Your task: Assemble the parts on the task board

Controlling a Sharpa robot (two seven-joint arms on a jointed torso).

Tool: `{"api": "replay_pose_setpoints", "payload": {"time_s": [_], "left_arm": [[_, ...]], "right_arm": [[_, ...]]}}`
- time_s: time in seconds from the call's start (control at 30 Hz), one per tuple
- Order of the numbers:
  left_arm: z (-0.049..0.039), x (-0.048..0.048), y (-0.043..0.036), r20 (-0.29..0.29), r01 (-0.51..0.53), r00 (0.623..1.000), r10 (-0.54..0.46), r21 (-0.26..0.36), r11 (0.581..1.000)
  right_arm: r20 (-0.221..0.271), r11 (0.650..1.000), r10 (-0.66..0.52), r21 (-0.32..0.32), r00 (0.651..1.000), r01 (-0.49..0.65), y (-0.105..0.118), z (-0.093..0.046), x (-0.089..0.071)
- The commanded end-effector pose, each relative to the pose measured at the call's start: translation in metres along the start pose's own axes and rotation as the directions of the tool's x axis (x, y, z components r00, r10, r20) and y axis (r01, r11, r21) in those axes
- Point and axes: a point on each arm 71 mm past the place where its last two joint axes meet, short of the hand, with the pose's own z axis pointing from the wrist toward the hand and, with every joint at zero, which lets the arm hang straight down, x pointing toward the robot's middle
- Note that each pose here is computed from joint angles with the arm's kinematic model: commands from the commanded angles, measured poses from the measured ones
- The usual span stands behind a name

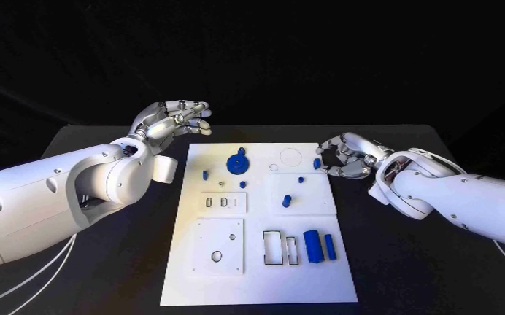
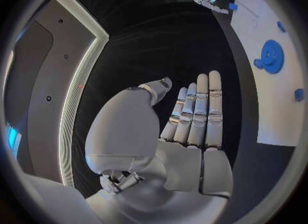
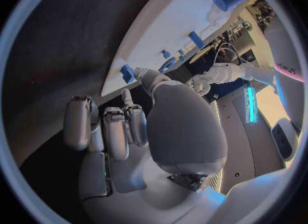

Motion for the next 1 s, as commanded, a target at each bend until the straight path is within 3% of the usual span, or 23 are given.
{"api": "replay_pose_setpoints", "payload": {"time_s": [0.03,1.0], "left_arm": [[0.0,0.0021,-0.0013,-0.02,0.012,1.0,-0.011,0.011,1.0],[-0.0011,0.0012,-0.0018,-0.019,0.011,1.0,-0.011,0.011,1.0]], "right_arm": [[-0.032,1.0,0.007,0.016,0.999,-0.007,-0.0014,0.0006,0.0052],[-0.036,0.999,0.01,0.031,0.999,-0.009,0.0009,0.0075,0.0119]]}}
